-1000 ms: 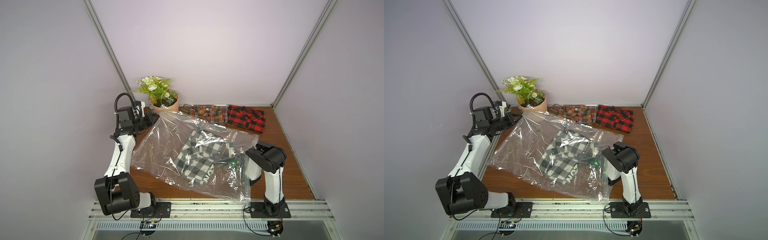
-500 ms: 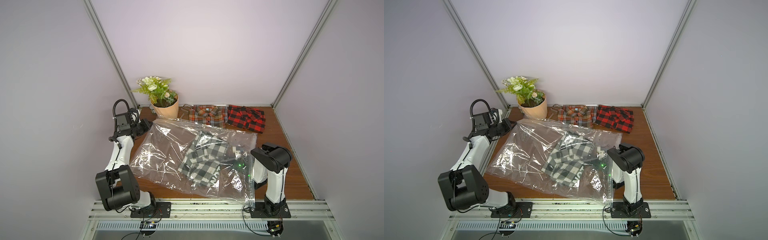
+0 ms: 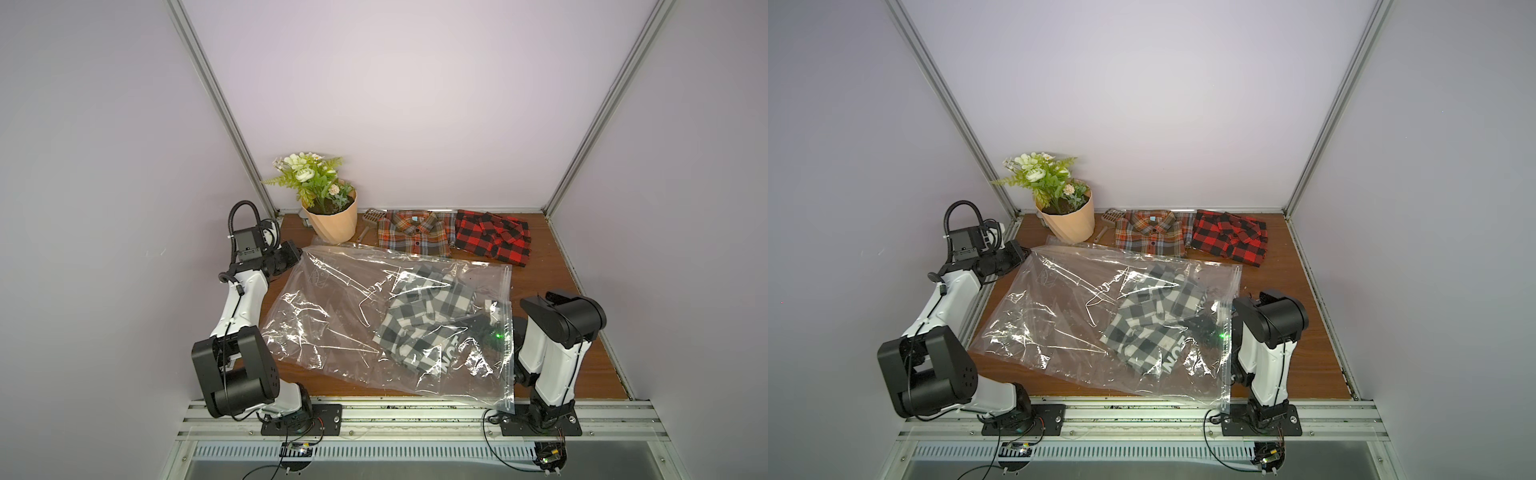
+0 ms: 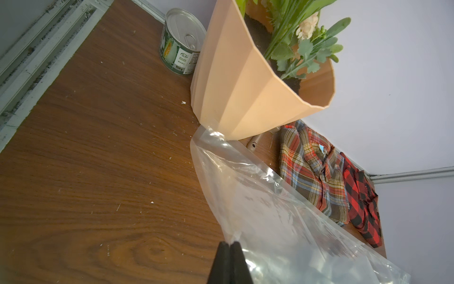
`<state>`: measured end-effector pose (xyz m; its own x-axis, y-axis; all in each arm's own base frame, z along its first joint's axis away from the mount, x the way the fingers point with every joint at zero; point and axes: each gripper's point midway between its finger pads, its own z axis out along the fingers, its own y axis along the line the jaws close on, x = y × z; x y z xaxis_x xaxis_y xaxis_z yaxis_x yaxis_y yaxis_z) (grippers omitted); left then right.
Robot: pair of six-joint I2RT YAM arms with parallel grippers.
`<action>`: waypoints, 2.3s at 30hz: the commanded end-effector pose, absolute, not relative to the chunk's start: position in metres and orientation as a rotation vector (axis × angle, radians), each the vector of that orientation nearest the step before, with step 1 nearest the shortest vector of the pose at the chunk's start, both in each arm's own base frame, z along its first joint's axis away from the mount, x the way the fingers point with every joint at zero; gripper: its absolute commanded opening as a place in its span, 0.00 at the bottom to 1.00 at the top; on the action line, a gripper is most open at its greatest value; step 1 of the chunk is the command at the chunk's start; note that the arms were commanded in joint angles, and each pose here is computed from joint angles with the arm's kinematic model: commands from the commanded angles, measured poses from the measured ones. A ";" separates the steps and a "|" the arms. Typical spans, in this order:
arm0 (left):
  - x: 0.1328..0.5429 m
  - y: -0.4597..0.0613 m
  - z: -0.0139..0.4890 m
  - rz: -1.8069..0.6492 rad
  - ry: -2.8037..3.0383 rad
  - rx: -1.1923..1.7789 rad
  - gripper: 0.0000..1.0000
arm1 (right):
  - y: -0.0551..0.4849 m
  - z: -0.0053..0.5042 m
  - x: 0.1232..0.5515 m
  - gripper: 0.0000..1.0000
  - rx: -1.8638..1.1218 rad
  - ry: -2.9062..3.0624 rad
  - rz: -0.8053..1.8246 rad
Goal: Take the shirt out of the vacuum bag
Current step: Take out the shirt from the vacuum bag, then place the shirt at the center of the board.
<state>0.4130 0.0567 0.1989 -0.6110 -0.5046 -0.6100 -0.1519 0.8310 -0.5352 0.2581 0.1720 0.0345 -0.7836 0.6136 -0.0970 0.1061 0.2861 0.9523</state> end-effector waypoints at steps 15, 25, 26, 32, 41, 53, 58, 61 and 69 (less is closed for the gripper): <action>0.415 0.113 0.203 -0.237 2.171 -0.587 0.00 | 0.102 0.054 0.243 0.00 0.697 2.041 1.290; 0.419 0.108 0.216 -0.287 2.125 -0.571 0.00 | 0.048 0.041 0.238 0.00 0.797 2.184 1.017; 0.419 0.107 0.216 -0.295 2.126 -0.575 0.00 | 0.043 0.043 0.242 0.00 0.802 2.173 0.995; 0.416 0.107 0.213 -0.294 2.123 -0.585 0.00 | -0.009 0.067 0.257 0.00 0.908 2.032 0.863; 0.413 0.106 0.212 -0.294 2.130 -0.589 0.00 | -0.079 0.068 0.254 0.00 1.094 1.903 0.810; 0.410 0.064 0.185 -0.296 2.199 -0.558 0.00 | -0.137 0.058 0.226 0.00 1.341 1.738 0.699; 0.405 0.044 0.184 -0.307 2.204 -0.555 0.00 | -0.128 0.058 0.227 0.27 1.318 1.770 0.755; 0.397 0.055 0.193 -0.229 2.177 -0.587 0.00 | -0.128 0.064 0.225 0.49 1.316 1.776 0.740; 0.389 0.096 0.208 -0.113 2.142 -0.666 0.00 | -0.138 0.069 0.218 0.57 1.370 1.739 0.667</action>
